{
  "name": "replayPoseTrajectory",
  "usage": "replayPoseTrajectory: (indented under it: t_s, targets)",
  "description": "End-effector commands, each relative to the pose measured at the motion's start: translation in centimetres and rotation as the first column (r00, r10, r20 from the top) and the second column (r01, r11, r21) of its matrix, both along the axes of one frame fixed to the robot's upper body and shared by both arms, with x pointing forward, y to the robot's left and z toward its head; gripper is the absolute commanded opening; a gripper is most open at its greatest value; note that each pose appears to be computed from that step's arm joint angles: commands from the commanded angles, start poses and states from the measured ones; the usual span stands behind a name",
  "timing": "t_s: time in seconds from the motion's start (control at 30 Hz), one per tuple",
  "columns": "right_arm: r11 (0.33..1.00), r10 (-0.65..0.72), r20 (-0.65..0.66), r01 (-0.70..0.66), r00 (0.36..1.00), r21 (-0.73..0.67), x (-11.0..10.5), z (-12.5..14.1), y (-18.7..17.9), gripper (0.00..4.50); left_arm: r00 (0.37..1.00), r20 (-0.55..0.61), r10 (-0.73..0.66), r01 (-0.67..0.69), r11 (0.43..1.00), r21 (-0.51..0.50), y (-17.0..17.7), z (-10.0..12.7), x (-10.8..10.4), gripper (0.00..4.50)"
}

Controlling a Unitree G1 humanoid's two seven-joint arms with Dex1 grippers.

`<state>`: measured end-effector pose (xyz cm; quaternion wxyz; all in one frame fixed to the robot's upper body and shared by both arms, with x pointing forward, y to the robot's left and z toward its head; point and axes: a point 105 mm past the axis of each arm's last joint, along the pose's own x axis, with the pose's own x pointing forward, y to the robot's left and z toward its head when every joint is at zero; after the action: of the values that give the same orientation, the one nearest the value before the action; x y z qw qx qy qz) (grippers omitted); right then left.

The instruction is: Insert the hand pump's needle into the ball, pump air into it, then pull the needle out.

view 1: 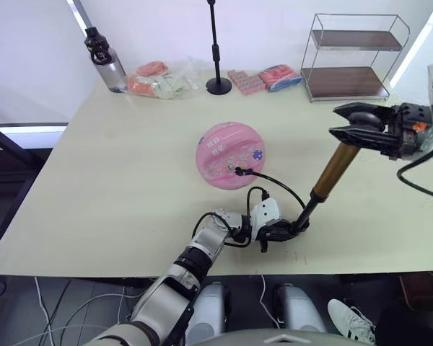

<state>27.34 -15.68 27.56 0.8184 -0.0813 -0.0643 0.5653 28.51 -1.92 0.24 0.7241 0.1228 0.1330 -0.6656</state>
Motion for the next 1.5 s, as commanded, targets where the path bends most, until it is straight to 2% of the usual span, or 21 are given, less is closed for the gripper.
replayPoseTrajectory:
  t_s: [0.03, 0.13, 0.3, 0.6, 0.8, 0.93, 1.0, 1.17, 1.27, 1.4, 1.5]
  targets:
    - [1.000, 0.001, 0.009, -0.001, 1.000, -0.031, -0.2, -1.8, 0.4, 1.80, 0.992, -0.118, 0.044, -0.027, 0.989, 0.145, 2.3, -4.3, -1.4, 0.93]
    - [0.999, -0.006, -0.005, 0.006, 1.000, -0.053, -0.1, -4.1, 0.7, 1.80, 0.992, -0.118, 0.046, -0.029, 0.989, 0.144, 2.3, -4.3, -1.4, 0.93]
    - [0.996, -0.011, -0.108, 0.002, 0.994, -0.088, -0.5, -10.1, 1.2, 1.80, 0.992, -0.120, 0.048, -0.030, 0.989, 0.145, 2.3, -4.3, -1.3, 0.93]
    - [0.991, -0.049, -0.156, 0.029, 0.987, -0.128, -1.0, -16.6, 1.6, 1.80, 0.991, -0.120, 0.053, -0.036, 0.989, 0.143, 2.2, -4.3, -1.2, 0.93]
    - [0.989, -0.053, -0.128, 0.035, 0.990, -0.143, -1.3, -18.0, 1.8, 1.80, 0.992, -0.100, 0.071, -0.056, 0.989, 0.137, 2.0, -4.2, -0.9, 0.93]
    - [0.994, -0.058, -0.098, 0.049, 0.994, -0.093, -1.2, -16.3, 1.6, 1.80, 0.992, -0.091, 0.086, -0.073, 0.988, 0.135, 2.0, -4.3, -0.8, 0.93]
    - [0.998, -0.033, -0.064, 0.030, 0.997, -0.050, -1.3, -14.0, 1.5, 1.80, 0.993, -0.076, 0.092, -0.081, 0.986, 0.143, 2.1, -4.6, -0.7, 0.93]
    - [0.999, -0.004, -0.015, 0.003, 1.000, -0.048, -1.7, -10.9, 1.1, 1.80, 0.993, -0.068, 0.095, -0.084, 0.986, 0.146, 2.1, -4.9, -0.7, 0.93]
    - [0.999, 0.004, 0.023, -0.003, 1.000, -0.036, -1.7, -8.1, 0.8, 1.80, 0.993, -0.071, 0.092, -0.081, 0.986, 0.147, 2.1, -5.0, -0.8, 0.93]
    - [0.999, 0.014, 0.032, -0.015, 0.999, 0.037, -1.9, -4.2, 0.6, 1.80, 0.993, -0.077, 0.088, -0.075, 0.985, 0.155, 2.3, -5.3, -0.8, 0.93]
    - [0.999, 0.026, 0.033, -0.028, 0.999, 0.037, -2.1, -2.3, 0.4, 1.80, 0.993, -0.078, 0.086, -0.072, 0.985, 0.158, 2.3, -5.3, -0.8, 0.93]
